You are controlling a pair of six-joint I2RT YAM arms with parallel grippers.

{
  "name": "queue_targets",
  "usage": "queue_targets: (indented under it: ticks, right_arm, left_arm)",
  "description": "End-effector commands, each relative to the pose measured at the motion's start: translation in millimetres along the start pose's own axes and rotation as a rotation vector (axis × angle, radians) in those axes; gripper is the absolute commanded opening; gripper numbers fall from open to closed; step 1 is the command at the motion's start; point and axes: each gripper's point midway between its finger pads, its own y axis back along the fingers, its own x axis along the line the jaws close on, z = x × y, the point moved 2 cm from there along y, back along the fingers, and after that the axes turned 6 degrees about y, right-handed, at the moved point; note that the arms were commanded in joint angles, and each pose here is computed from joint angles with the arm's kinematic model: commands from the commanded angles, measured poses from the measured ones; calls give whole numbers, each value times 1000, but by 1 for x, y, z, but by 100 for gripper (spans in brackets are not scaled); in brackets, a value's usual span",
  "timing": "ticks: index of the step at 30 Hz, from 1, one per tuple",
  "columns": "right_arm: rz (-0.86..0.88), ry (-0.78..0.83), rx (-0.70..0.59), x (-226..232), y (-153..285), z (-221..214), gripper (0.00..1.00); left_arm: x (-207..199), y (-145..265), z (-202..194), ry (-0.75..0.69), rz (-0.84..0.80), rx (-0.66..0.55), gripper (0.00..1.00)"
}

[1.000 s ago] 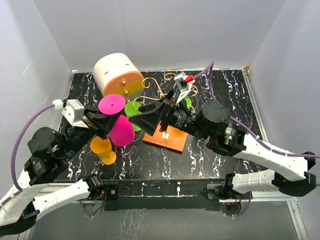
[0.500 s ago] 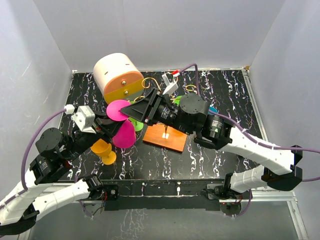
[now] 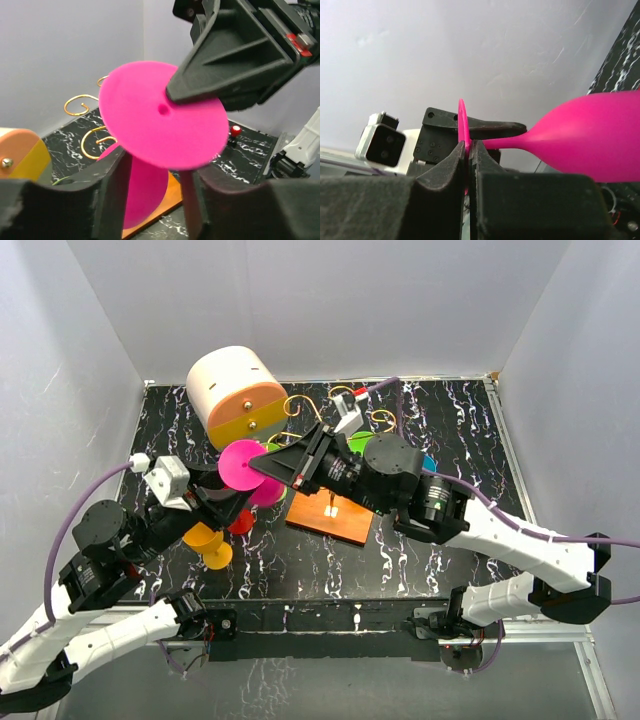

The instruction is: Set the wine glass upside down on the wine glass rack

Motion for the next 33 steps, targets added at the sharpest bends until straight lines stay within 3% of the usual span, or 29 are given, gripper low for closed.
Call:
queue_targets:
  ticks: [1, 4, 8, 13, 17, 25, 33]
  right_arm:
    - [11, 23, -98, 3, 10, 20, 0]
    - [23, -4, -109, 2, 11, 21, 0]
    - [26, -23, -99, -1, 10, 16, 0]
    - [13, -35, -93, -10, 7, 11, 0]
    - [-3, -31, -97, -17, 8, 9, 0]
    - [-20, -3, -78, -32, 14, 0, 0]
    - [6, 14, -52, -32, 16, -6, 0]
  left_arm:
    - [-4, 5, 0, 60, -8, 12, 48]
    - [-2, 10, -13, 109, 17, 79, 57]
    - [-5, 26, -17, 286, 58, 114, 59]
    - [-6, 50, -9, 599, 137, 65, 59]
    - [-21, 58, -6, 629, 7, 2, 61]
    - [18, 62, -13, 876, 329, -54, 64]
    - [17, 47, -17, 1092, 429, -8, 63]
